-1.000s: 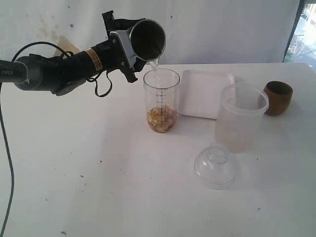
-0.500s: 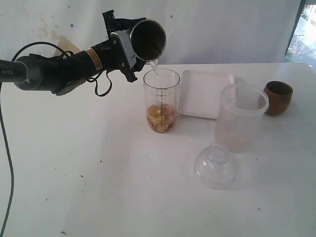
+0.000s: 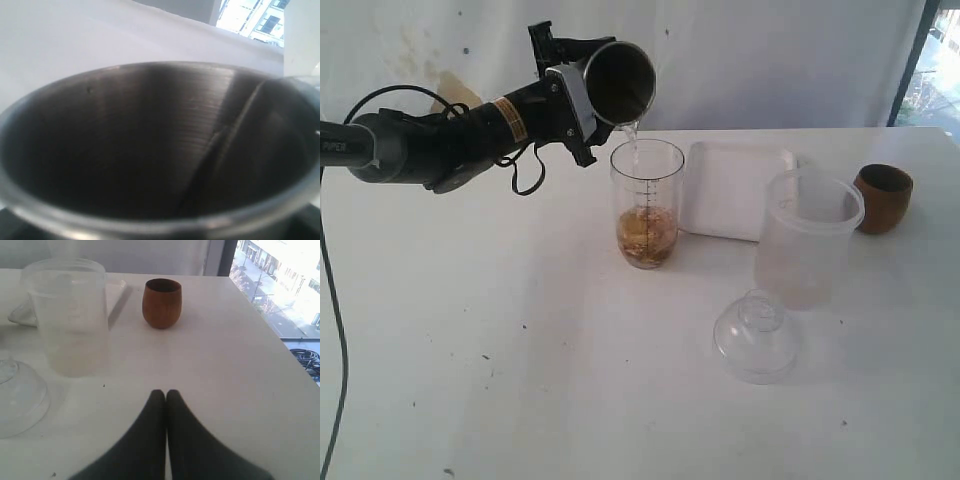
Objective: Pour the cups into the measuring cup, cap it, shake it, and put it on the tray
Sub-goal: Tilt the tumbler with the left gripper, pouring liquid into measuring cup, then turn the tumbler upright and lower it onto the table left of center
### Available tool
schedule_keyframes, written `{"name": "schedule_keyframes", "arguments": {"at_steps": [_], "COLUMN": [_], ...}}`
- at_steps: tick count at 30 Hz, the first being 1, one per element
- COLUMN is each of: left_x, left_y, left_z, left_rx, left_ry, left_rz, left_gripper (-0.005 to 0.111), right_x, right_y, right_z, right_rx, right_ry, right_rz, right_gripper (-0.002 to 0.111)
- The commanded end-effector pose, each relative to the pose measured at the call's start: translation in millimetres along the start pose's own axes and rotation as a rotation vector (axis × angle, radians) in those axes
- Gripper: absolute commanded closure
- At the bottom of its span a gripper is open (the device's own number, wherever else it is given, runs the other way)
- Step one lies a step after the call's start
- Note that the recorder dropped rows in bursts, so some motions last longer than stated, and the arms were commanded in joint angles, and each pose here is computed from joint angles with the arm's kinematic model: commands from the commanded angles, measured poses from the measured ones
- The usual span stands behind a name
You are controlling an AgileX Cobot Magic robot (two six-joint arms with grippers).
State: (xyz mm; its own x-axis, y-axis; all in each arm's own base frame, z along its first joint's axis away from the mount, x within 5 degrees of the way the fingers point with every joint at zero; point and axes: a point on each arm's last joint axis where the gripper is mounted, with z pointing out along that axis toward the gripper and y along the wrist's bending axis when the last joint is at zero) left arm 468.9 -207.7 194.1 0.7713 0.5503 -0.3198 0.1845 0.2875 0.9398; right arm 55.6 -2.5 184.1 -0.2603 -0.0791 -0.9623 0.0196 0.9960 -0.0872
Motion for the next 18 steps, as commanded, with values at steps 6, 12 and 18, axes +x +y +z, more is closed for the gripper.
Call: {"name": "schedule_keyframes", "arguments": {"at_steps": [6,12,18], "left_x": [-1.7,-1.9,5.0], "left_y": [14.1,15.7,13.1], "left_z": [2.1,2.0,1.7], "left_rx": [-0.041,-0.061,-0.070], "left_ry": [0.027,0.015,0.082], "left_rz": [0.018,-0.312,-0.824], "left_gripper": [0.107,0.107,0.107], "right_x": [0.9,0.9,0.9], "right_y": [0.3,0.3,0.3], "right_z": [0.3,0.3,0.3], "right_rx": [-0.004,-0.004,-0.004], "right_ry": [-0.005,-0.005,-0.005], "right_rz": [0.003,0.003,0.003], "right_gripper": [0.108,0.108,0.108]}}
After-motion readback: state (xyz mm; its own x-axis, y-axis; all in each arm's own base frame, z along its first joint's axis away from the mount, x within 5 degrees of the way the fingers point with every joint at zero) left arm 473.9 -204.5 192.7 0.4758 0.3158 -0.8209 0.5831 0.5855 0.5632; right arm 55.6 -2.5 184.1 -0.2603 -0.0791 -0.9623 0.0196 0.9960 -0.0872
